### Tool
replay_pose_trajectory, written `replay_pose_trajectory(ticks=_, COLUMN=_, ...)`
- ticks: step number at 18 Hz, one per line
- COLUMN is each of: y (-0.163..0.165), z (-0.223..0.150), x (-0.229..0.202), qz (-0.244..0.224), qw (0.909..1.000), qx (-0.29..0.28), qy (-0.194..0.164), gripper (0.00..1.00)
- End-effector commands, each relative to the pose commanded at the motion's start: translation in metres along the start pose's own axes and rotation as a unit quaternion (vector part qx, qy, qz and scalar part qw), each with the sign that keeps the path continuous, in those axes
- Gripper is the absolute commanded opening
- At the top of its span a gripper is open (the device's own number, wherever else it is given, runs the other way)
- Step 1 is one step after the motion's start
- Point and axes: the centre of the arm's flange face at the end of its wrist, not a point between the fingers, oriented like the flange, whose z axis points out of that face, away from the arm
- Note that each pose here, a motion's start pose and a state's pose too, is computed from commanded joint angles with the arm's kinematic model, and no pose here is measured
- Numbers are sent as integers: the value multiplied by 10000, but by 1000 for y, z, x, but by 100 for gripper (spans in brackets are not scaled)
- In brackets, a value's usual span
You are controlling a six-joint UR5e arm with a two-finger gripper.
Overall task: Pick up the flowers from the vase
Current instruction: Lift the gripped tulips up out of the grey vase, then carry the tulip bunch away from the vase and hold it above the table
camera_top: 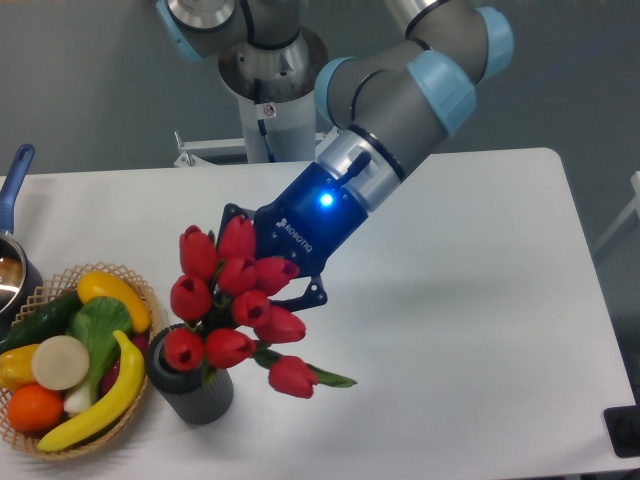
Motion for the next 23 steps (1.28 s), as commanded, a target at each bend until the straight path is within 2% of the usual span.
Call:
replay_pose_trajectory(ticks=6, y=-1, z=-33, x=-28, qz=218, qw=9991, qx=50, qy=-358, gripper=0)
replay_pose_trajectory(ticks=8, y=4, z=-48, x=-39, qz=495, qw=9968, qx=-47, qy=-620, gripper=0)
replay_pose_trajectory(ticks=9, y=6, z=-55, x=-46, qz=627, qw=9941, qx=-193, qy=-862, gripper=0)
replay_pose_trajectory(ticks=12, y=14, z=-78, x=-65, qz=926, qw=9767, qx=-845, qy=-1743, gripper=0)
replay_pose_trajectory(ticks=15, y=25, z=-83, x=-77, qz=1005, qw=9610, qx=-1335, qy=-2203, gripper=0)
replay_pose_trajectory(ticks=16, y=32, z=-89, x=-84, qz=1013, qw=9521, qx=-1571, qy=-2421, gripper=0)
replay_pose_trajectory(ticks=18, y=44, z=-95, x=-92, qz=1087, qw=9433, qx=-1844, qy=-2538, gripper=0)
replay_pose_trajectory(ticks=22, y=89, z=-116, x=-109, qz=785, qw=9369, qx=-2156, qy=-2637, gripper=0)
replay_pose_trajectory(ticks=23, y=99, z=-122, x=-113, qz=682, qw=9329, qx=-2263, qy=-2717, gripper=0)
